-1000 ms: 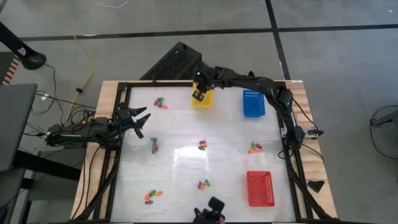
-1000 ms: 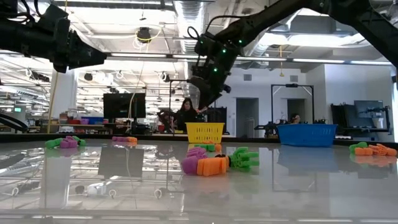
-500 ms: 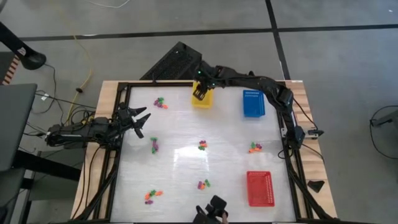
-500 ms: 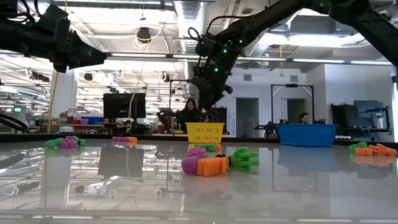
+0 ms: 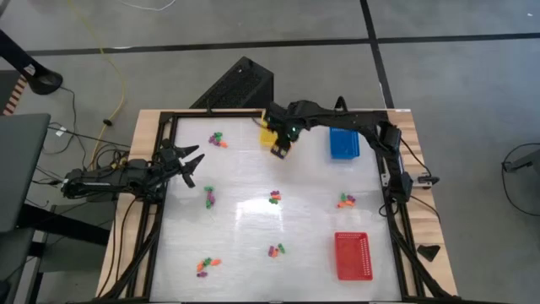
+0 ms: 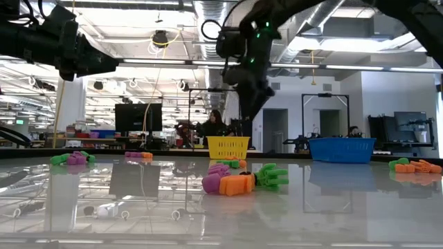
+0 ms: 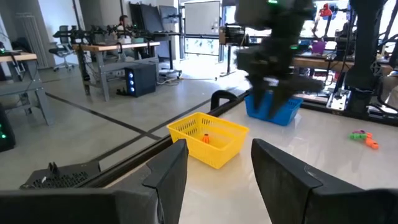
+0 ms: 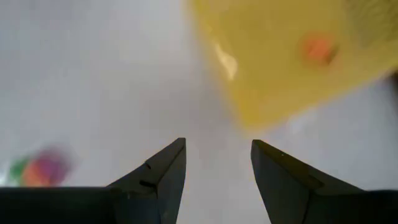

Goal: Sort Halloween decoration
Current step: Put the green skeleton toy into the blue bin

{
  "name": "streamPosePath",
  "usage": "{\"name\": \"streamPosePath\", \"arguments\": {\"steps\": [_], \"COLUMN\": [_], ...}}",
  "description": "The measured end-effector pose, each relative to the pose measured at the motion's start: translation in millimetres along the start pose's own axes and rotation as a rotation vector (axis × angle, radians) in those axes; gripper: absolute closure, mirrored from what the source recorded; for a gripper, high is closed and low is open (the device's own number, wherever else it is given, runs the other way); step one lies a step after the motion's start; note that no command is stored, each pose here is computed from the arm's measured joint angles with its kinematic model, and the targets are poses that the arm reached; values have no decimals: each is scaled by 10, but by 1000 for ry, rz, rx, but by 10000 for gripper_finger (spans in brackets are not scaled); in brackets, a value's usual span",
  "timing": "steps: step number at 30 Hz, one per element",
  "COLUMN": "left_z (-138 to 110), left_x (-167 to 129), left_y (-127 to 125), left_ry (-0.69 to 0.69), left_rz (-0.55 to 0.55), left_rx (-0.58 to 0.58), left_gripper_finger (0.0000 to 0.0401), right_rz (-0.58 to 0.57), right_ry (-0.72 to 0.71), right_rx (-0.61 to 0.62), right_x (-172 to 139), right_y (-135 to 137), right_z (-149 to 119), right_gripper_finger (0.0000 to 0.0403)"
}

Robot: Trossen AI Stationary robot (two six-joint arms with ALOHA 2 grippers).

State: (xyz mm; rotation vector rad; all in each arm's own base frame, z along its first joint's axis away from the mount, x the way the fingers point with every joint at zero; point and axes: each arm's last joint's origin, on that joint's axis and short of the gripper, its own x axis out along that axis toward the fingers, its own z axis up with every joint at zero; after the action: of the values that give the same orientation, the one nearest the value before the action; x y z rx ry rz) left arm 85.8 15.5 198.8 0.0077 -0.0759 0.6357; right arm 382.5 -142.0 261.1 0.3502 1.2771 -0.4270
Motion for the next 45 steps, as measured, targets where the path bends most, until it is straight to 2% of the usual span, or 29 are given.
{"name": "streamPosePath", "arguments": {"steps": [3, 6, 10, 13, 17, 21, 25, 27, 30, 34, 45], "left_z": [-1, -2, -6, -22, -25, -24, -16, -5, 13, 27, 31], "left_x": [0, 0, 0, 0, 0, 0, 0, 0, 0, 0, -1], "left_y": [0, 0, 0, -1, 0, -1, 0, 2, 3, 4, 4], "left_ry": [1, 2, 5, 19, 22, 21, 14, 5, -11, -23, -27], "left_rz": [0, 0, 0, -1, -1, -1, 2, 6, 8, 11, 10], "left_rx": [3, 4, 7, 30, 56, 59, 73, 75, 74, 75, 70], "left_gripper_finger": [232, 232, 232, 232, 232, 232, 232, 232, 232, 232, 232], "right_rz": [-1, -5, -96, -148, -214, -237, -171, -129, -116, -175, -254], "right_ry": [99, 128, 176, 273, 374, 372, 346, 341, 336, 378, 416], "right_rx": [-23, -74, -187, -139, 6, 180, 413, 488, 533, 576, 552], "right_x": [-95, -126, -28, 66, 120, 111, 158, 215, 315, 408, 558], "right_y": [321, 703, 1136, 1256, 1193, 1047, 873, 815, 748, 674, 643], "right_z": [-193, -359, -679, -945, -1307, -1663, -1907, -1991, -2078, -2169, -2215], "right_gripper_finger": [196, 197, 197, 198, 198, 198, 198, 198, 198, 198, 201]}}
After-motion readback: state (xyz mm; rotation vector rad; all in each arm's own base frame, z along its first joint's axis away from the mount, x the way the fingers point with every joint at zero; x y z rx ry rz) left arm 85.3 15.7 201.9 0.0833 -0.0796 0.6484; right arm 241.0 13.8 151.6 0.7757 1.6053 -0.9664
